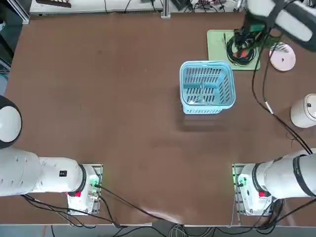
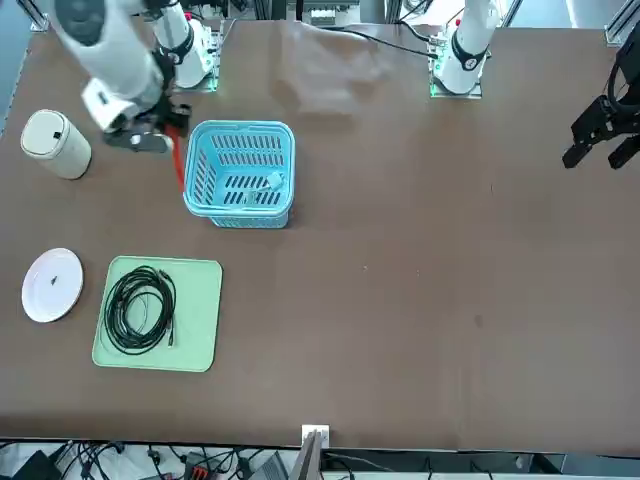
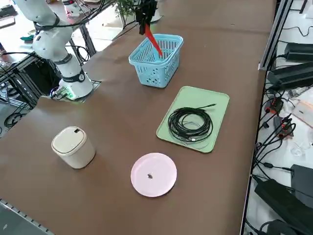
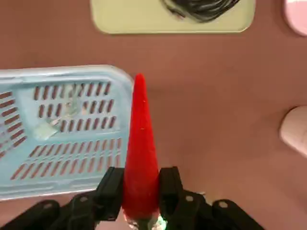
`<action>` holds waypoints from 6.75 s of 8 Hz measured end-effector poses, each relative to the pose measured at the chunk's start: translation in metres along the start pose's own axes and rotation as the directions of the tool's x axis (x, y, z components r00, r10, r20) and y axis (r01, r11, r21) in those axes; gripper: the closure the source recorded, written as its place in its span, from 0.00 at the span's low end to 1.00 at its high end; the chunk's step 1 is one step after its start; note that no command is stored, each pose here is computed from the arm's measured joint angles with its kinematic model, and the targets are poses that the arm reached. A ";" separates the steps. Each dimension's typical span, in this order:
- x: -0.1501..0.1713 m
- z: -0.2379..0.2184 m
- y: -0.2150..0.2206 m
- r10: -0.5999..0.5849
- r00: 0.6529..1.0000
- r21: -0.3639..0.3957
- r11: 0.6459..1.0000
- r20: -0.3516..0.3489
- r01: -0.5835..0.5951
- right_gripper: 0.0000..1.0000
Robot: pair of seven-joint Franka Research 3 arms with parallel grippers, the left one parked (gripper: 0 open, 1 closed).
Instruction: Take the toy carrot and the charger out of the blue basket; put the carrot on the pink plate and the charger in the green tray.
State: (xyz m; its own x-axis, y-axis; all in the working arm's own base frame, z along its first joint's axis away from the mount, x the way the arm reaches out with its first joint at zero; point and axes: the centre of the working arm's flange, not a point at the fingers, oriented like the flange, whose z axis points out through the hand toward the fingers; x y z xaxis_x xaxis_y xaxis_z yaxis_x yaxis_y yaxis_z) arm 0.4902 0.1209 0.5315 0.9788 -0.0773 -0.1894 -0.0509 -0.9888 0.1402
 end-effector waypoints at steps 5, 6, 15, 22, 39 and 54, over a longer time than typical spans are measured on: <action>0.081 0.049 0.206 -0.083 0.990 -0.033 0.996 -0.115 0.080 0.59; 0.100 0.075 0.242 -0.114 0.983 -0.034 0.993 -0.142 0.110 0.59; 0.244 0.208 0.349 -0.272 0.929 -0.053 0.962 -0.250 0.268 0.59; 0.248 0.251 0.370 -0.305 0.912 -0.036 0.951 -0.274 0.308 0.56; 0.159 0.032 0.103 -0.111 0.990 0.088 0.989 -0.083 0.118 0.00; -0.003 0.199 -0.164 0.112 0.972 0.149 0.985 -0.206 -0.082 0.00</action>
State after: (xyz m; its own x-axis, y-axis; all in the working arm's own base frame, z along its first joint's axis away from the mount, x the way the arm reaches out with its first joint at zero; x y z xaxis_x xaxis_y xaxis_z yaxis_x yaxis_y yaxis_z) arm 0.4563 0.2577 0.3156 0.9867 -0.1595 0.0315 -0.1598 -0.9871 0.0085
